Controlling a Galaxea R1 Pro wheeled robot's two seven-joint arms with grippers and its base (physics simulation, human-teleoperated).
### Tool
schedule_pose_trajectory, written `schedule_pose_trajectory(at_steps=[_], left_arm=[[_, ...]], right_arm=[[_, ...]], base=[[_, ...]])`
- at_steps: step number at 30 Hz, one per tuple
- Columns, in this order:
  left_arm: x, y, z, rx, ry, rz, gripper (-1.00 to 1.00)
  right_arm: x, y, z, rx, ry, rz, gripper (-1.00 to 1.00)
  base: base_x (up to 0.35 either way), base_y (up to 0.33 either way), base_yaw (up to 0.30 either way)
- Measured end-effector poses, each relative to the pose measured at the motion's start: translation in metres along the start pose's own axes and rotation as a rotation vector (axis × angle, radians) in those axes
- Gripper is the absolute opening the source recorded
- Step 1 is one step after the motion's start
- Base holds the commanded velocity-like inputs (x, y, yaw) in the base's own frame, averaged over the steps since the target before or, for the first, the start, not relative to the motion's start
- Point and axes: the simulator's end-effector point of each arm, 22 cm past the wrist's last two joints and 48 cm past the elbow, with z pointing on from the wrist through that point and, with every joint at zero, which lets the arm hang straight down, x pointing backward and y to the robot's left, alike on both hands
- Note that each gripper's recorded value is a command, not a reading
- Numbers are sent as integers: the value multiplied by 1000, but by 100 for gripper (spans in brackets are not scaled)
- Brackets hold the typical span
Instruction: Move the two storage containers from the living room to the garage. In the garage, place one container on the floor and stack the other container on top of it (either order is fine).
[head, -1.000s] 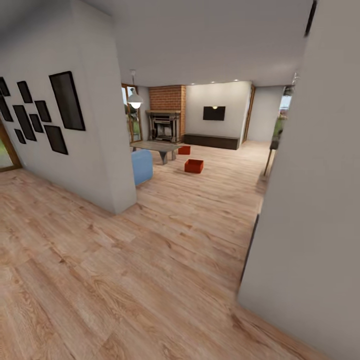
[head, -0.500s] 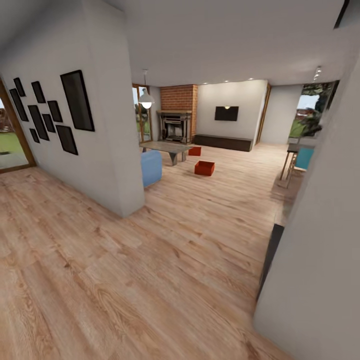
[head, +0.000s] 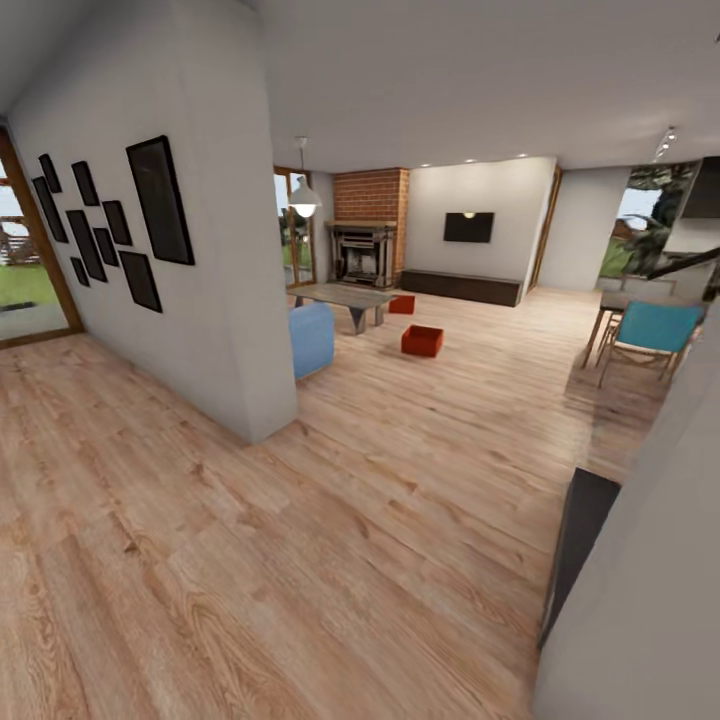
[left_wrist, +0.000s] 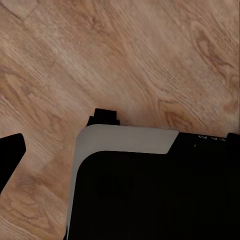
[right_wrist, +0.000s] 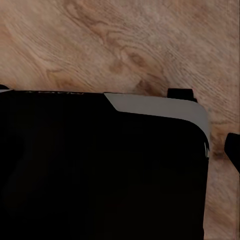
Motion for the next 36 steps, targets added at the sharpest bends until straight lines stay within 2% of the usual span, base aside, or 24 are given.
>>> schedule_pose_trajectory(at_steps=[8,36], left_arm=[[0,0,0,0,0,0,100],[0,0,0,0,0,0,100]], right_arm=[[0,0,0,0,0,0,100],[0,0,0,0,0,3,100]], base=[[346,0,186],[346,0,5]])
